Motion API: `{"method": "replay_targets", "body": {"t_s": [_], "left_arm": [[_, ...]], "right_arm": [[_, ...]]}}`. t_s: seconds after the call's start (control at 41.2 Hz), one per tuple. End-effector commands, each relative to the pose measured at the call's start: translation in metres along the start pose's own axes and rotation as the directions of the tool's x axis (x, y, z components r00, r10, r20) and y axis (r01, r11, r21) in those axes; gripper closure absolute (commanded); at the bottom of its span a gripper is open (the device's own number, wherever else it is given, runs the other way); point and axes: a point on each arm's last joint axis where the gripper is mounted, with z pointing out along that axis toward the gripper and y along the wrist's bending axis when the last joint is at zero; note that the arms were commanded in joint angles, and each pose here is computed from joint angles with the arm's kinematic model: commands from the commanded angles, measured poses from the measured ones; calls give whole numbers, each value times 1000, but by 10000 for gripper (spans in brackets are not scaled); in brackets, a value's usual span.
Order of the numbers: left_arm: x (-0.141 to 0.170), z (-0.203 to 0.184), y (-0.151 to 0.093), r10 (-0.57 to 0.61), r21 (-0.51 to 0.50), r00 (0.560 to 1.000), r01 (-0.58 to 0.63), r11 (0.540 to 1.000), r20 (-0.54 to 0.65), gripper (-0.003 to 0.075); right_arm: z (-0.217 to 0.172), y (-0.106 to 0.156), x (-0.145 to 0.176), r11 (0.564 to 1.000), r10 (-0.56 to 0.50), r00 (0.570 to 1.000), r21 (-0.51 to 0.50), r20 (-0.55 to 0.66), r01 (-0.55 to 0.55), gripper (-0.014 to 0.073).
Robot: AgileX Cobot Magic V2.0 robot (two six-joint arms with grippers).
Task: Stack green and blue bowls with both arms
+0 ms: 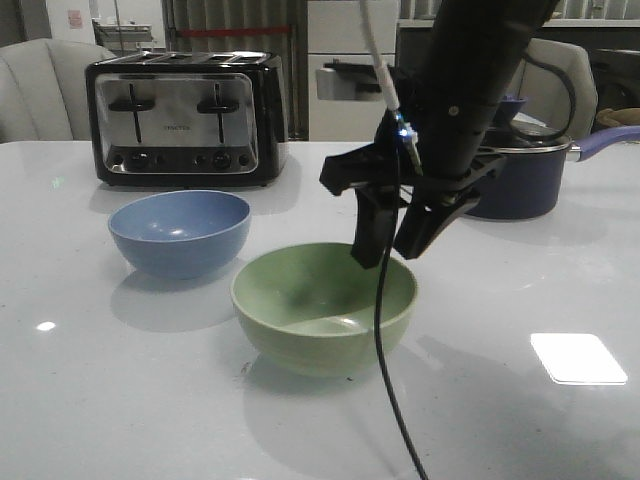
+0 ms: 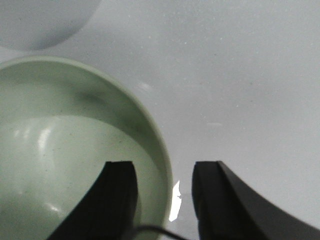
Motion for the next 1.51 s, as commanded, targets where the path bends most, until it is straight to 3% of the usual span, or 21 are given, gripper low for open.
{"method": "replay_targets", "body": {"t_s": [0.0, 0.17, 0.389, 0.826, 1.045, 1.336, 1.482], "left_arm": [[-14, -4, 1, -5, -6, 996, 5, 1000, 94, 211], [-14, -4, 1, -5, -6, 996, 5, 1000, 94, 211], [-14, -4, 1, -5, -6, 996, 5, 1000, 94, 211], [-14, -4, -4, -10, 27, 996, 7, 1000, 92, 211], [-15, -1, -17, 80, 112, 993, -89, 990, 83, 211], [-38, 32, -32, 131, 177, 990, -118, 977, -59, 205], [-54, 64, -37, 136, 180, 984, -114, 977, -117, 119]], "right_arm": [[-56, 9, -14, 999, -41, 979, 10, 201, 40, 190], [-106, 18, 8, 994, -111, 939, 42, 324, 103, 190], [-155, 25, 60, 991, -130, 889, 70, 438, 110, 190], [-185, 32, 165, 990, -144, 844, 81, 516, 120, 190], [-190, 33, 183, 989, -149, 830, 84, 538, 123, 190], [-189, 33, 184, 989, -149, 835, 81, 529, 125, 190], [-189, 33, 184, 989, -149, 835, 81, 529, 125, 190]]}}
